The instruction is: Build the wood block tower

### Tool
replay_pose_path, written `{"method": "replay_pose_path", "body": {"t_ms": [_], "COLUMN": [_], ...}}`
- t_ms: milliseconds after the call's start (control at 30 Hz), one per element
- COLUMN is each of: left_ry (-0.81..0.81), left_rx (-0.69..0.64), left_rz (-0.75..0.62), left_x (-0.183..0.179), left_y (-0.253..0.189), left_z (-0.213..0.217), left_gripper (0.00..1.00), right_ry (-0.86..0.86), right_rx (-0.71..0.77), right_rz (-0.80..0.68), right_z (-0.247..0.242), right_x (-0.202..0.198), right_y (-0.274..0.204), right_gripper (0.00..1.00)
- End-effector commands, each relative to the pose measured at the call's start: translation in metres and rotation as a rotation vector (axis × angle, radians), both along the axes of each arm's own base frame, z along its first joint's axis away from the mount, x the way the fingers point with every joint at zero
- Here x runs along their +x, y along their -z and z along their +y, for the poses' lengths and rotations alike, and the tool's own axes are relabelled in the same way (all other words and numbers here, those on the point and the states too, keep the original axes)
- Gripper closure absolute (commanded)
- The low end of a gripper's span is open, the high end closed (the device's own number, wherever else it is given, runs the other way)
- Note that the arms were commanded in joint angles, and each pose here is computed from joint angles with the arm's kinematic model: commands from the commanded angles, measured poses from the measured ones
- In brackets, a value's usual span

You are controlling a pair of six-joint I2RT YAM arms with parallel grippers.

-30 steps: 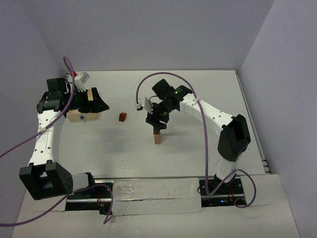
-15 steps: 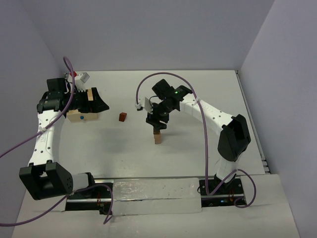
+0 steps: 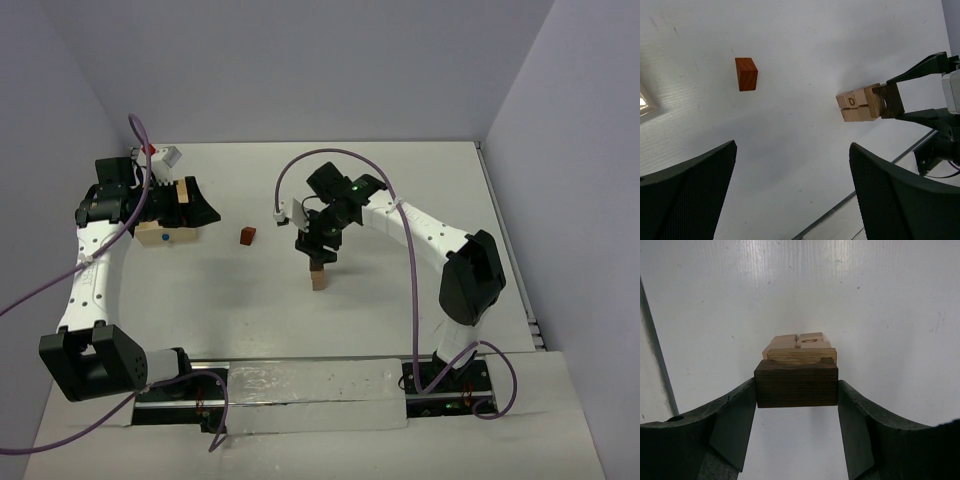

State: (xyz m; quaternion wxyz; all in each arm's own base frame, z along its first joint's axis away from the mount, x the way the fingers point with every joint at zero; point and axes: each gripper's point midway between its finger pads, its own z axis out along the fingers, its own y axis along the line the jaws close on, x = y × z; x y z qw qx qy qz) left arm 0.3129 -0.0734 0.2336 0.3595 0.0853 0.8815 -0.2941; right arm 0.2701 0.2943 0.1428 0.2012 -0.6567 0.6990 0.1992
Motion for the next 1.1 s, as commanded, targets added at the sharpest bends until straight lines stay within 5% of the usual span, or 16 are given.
{"method": "replay_pose_path", "body": {"t_ms": [0,600,900,1067], "left_ry": [-0.009,0.005,0.018,0.026], "left_rx": [0.006,-0.004,-0.007,-0.004], "left_rz": [-0.054,-0.051,-0.065,-0.082], "left_x": [0.0095,0.0086,0.007,0.0052], "left_y": [-0.0137,-0.0132,-0.0157,-0.017], "left_z": [0.0035,0.0013,-0.0001,-0.0011], "left_gripper": [0.01,0.01,0.01,0.01], "right_ry": [-0.014,-0.022,-0.03,-0.035], "right_rx": [0.01,0.013,0.012,0.023], "right_rz": [-0.011,-0.024,-0.028,-0.027], "right_z": [0.0062,0.0053,0.0024,0.0029], "right_x": [0.0018,0.0018,-0.0012,-0.0032], "right_y": [0.0048,0.0039,0.0011,-0.0029], "right_gripper": [0.65,0.6,0.31,0.23]}}
